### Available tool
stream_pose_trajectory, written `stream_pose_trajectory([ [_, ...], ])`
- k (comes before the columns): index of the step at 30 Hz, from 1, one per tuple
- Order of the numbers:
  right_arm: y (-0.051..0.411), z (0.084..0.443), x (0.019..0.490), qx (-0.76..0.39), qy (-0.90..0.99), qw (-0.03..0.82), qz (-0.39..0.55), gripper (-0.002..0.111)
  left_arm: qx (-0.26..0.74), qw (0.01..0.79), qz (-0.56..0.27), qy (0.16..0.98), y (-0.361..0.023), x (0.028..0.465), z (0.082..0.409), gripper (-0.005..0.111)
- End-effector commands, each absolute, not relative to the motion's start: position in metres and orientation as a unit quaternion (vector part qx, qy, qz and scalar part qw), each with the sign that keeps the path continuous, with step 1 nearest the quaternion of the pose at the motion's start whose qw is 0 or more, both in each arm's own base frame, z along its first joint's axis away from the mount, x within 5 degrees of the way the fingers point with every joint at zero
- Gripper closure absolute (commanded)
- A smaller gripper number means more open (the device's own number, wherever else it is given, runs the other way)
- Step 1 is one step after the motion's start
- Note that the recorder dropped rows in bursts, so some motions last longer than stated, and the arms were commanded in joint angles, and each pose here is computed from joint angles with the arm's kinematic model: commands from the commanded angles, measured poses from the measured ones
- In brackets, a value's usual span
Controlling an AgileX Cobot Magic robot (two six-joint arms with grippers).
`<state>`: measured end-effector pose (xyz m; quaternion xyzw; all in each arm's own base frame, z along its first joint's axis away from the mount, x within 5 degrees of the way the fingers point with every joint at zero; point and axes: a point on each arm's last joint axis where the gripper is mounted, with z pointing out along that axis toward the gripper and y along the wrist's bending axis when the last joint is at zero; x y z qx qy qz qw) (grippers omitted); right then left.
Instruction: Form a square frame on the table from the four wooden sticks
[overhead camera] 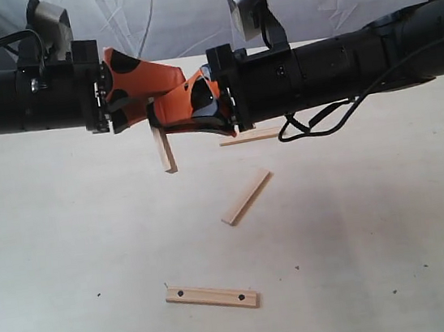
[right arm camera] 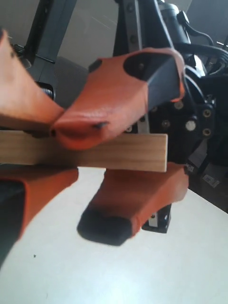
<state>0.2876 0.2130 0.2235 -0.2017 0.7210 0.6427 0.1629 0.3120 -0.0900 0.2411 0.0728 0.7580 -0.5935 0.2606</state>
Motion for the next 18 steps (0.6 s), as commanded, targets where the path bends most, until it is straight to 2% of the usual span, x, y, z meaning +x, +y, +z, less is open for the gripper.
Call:
stream_pose_trajectory([
  [1,0.2126,0.2261,0.2885,-0.202,0.715,0.168,0.648,0.109,0.065,0.271,-0.601,0.749,-0.0878,0.3143,0.2449,0.078],
  [4,0.2123,0.2261,0.2888,-0.201,0.715,0.167,0.648,0.109,0.06,0.275,-0.599,0.749,-0.0831,0.3155,0.2449,0.09],
  [12,0.2122,0.2261,0.2889,-0.201,0.716,0.167,0.648,0.109,0.055,0.279,-0.598,0.75,-0.0792,0.3165,0.2449,0.107],
  [16,0.2122,0.2261,0.2889,-0.195,0.717,0.162,0.649,0.108,0.056,0.278,-0.597,0.75,-0.0792,0.3164,0.2448,0.107],
  [18,0.2122,0.2261,0.2889,-0.192,0.718,0.159,0.65,0.098,0.055,0.276,-0.597,0.751,-0.0793,0.3163,0.2446,0.107],
])
